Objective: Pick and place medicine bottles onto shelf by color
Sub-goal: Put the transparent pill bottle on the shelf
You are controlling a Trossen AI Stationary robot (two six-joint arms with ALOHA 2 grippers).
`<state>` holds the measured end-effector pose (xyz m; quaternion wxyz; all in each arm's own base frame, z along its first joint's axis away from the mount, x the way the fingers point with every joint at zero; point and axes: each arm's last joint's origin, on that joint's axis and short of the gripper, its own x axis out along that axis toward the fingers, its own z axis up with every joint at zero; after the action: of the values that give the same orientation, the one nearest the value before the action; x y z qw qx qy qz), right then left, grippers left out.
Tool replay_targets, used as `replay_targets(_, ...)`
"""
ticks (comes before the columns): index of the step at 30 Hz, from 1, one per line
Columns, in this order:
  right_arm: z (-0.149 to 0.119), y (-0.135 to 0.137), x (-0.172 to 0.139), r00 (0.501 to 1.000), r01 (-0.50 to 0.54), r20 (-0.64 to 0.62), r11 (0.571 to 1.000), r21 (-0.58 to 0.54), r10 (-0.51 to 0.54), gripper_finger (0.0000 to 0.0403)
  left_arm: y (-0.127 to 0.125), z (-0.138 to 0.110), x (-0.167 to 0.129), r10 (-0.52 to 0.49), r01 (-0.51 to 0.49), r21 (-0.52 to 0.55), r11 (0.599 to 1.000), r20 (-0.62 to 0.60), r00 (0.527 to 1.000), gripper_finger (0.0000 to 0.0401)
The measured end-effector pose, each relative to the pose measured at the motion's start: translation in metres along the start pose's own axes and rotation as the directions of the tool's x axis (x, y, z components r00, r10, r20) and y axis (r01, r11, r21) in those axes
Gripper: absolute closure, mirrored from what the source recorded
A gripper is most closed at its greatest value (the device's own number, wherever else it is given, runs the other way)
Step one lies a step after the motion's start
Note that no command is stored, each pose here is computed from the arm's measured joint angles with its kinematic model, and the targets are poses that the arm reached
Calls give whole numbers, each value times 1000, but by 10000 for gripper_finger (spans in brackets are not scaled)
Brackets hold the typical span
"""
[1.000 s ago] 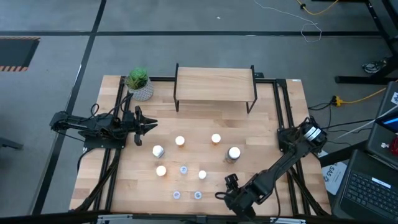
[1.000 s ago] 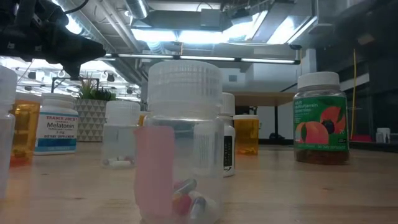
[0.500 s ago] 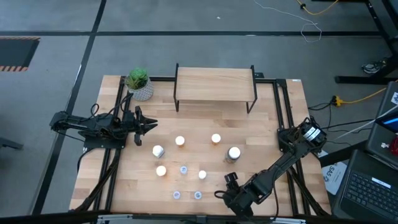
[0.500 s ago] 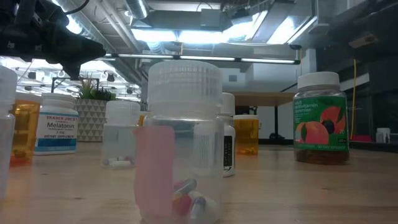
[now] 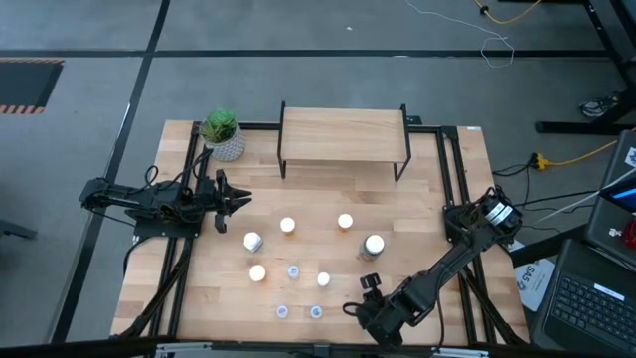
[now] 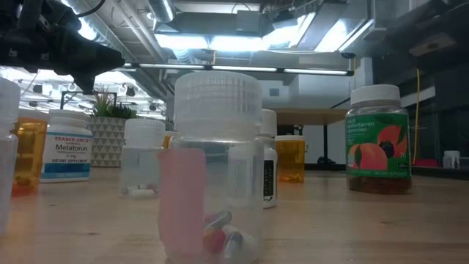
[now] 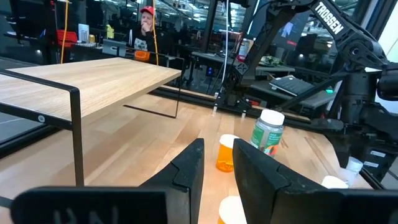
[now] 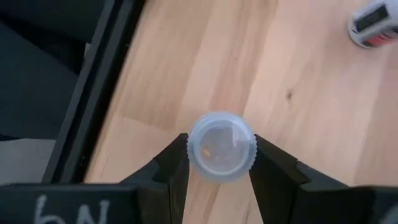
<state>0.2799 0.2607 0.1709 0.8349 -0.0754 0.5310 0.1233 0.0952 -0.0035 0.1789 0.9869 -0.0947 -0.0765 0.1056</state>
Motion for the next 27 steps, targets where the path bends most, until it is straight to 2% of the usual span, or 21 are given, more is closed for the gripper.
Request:
replay_targets(7, 16, -15, -34, 994, 105, -33, 992, 66, -103, 263, 0, 0, 0, 0, 0, 0, 1000, 0, 1000, 321)
replay_targets(14, 50, -13, -98, 990, 138, -22, 989, -52, -139, 263, 0, 0, 0, 0, 0, 0, 1000, 0, 1000, 321)
replay_targets(17, 60, -18, -132, 976, 216, -11, 973, -80, -218, 263, 0, 0, 0, 0, 0, 0, 1000, 0, 1000, 321)
replay_targets(21, 68, -34, -175, 920, 392, 32, 914, -108, -391, 263, 0, 0, 0, 0, 0, 0, 1000, 0, 1000, 321)
replay_targets(24, 76, -53, -204, 846, 532, 91, 845, -61, -526, 263, 0, 0, 0, 0, 0, 0, 1000, 0, 1000, 321)
replay_targets(27, 86, -76, -226, 767, 628, 147, 778, 27, -624, 263, 0, 0, 0, 0, 0, 0, 1000, 0, 1000, 321)
